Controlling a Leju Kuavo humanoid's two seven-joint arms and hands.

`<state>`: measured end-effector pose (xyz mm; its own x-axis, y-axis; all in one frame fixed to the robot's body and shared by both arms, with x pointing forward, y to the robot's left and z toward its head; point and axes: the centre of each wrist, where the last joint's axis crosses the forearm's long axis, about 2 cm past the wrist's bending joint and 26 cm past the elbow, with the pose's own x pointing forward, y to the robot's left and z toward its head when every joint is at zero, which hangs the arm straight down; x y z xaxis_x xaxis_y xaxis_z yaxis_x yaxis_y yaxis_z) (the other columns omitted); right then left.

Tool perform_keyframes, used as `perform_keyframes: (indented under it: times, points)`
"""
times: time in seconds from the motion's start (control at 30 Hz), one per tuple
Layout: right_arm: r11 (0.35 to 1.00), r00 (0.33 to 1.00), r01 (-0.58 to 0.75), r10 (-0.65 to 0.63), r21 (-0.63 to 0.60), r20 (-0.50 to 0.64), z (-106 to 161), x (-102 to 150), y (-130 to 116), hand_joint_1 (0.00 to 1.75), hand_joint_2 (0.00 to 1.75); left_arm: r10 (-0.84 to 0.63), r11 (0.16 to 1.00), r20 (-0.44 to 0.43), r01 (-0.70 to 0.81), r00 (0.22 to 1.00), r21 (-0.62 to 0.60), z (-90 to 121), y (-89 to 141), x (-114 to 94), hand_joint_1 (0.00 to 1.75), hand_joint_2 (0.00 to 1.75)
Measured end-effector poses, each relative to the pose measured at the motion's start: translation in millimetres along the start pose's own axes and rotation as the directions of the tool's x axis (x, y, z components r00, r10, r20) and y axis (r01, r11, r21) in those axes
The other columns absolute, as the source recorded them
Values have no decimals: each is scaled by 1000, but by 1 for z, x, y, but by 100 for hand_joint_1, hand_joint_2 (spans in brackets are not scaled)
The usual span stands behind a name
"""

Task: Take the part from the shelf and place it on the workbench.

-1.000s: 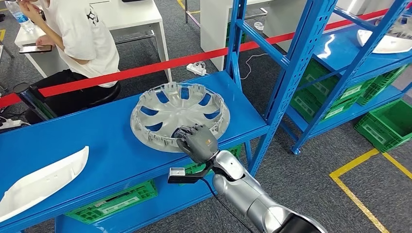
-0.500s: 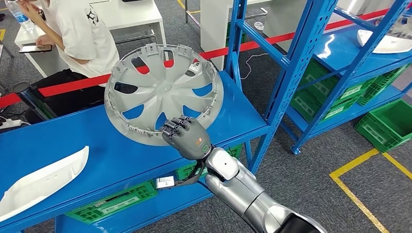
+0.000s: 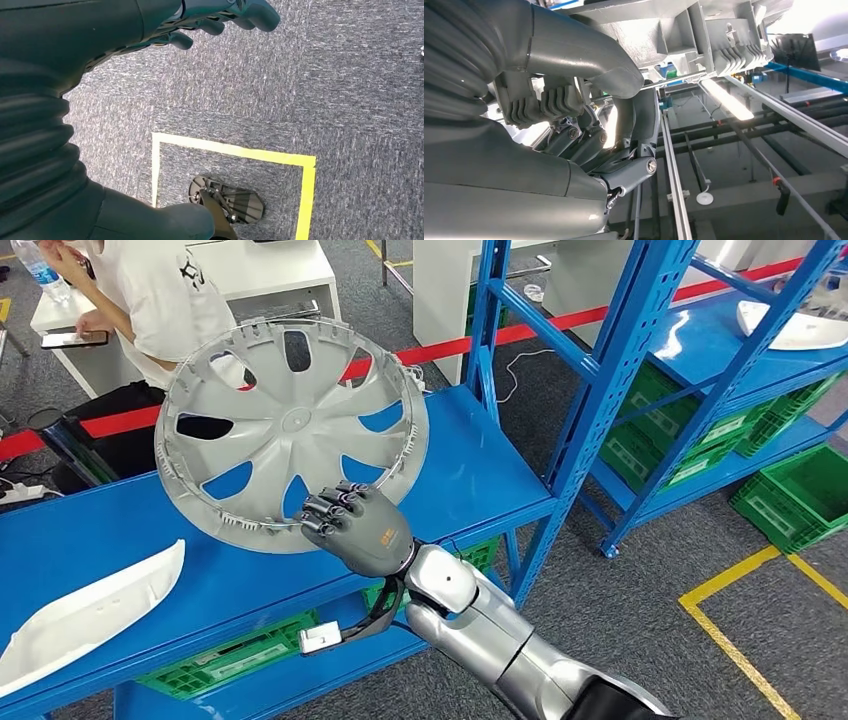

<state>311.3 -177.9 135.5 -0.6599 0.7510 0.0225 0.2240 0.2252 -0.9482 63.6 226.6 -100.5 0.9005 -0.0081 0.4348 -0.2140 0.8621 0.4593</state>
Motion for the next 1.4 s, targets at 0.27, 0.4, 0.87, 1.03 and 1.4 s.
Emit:
perform_keyframes:
  times: [0.27,0.4,0.87,1.03,1.4]
  points:
    - [1000,1000,25,-24,-14,9,-3,3,-3,175,175,48,999,-42,-47,998,15,1,-1,-3,0,175]
    - [1000,1000,25,-25,-17,14,-5,3,-3,175,175,60,998,-51,-59,997,18,2,-1,-3,0,175]
    - [999,999,32,-32,-8,1,-3,3,-2,175,175,94,996,-35,-94,995,1,1,-1,-4,0,175]
    - [999,999,40,-39,11,-15,0,4,0,175,175,98,995,-41,-98,994,1,0,0,-2,0,175]
    - [995,997,59,-55,80,-53,27,8,12,175,175,71,997,-47,-72,996,-1,3,-3,-3,0,175]
